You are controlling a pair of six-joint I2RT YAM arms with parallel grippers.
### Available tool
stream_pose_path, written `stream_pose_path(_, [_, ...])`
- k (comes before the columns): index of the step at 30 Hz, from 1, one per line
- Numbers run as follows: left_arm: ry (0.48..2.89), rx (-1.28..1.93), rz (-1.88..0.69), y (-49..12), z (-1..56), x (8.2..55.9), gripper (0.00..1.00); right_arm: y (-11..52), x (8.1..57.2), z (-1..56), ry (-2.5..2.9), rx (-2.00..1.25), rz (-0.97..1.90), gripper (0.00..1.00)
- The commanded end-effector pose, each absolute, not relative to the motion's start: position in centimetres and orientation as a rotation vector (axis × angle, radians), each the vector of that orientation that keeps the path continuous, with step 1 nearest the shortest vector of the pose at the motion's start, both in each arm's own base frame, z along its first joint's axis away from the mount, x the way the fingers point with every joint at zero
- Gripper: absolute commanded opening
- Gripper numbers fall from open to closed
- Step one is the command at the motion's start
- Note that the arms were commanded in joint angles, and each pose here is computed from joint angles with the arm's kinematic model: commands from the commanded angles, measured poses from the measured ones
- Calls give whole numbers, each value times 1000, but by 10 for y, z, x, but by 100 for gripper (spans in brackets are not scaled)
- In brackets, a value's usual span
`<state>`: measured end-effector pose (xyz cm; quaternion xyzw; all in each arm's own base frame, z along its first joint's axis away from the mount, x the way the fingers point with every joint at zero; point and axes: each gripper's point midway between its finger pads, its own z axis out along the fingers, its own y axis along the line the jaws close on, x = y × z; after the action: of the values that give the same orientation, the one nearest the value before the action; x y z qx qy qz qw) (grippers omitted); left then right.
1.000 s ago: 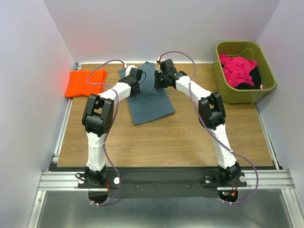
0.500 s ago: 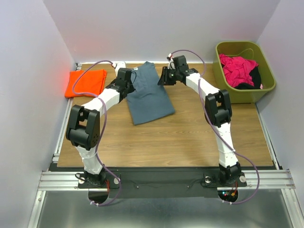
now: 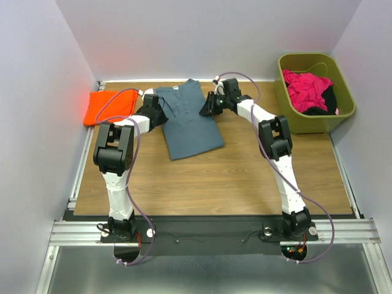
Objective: Fold and stack the t-shirts
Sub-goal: Fold the tshirt
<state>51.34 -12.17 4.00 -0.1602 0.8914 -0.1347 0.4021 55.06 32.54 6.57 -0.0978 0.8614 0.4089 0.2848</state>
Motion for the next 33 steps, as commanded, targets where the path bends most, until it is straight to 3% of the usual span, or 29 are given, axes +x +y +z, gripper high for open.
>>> stream_pose_path(1, [2224,-391,-404,-127,51,528,20,304,569,50,2290,-195,1117,32])
stream_pose_path(6, [2229,-395,-409,-123,56,529,22,294,572,69,2262,-183,1100,32])
stream_pose_path(10, [2193,-387,-453,-127,86,521,34,293,561,117,2205,-216,1129,35])
stream_pose_path(13, [2150,-388,-489,-131,119,502,51,294,538,147,2189,-237,1167,37])
stream_pose_path(16, [2137,-390,-565,-147,141,469,58,297,500,141,2242,-265,1236,38])
stream_pose_path(20, [2179,-336,-671,-180,144,420,55,297,452,139,2252,-327,1342,38])
stream_pose_path(24, [2262,-256,-734,-206,123,378,45,295,415,127,2277,-376,1417,38])
stream_pose_path(27, [2339,-236,-696,-206,92,362,36,294,401,112,2305,-397,1440,37])
stream_pose_path(33, [2454,-253,-624,-197,43,352,31,286,388,62,2388,-410,1432,28])
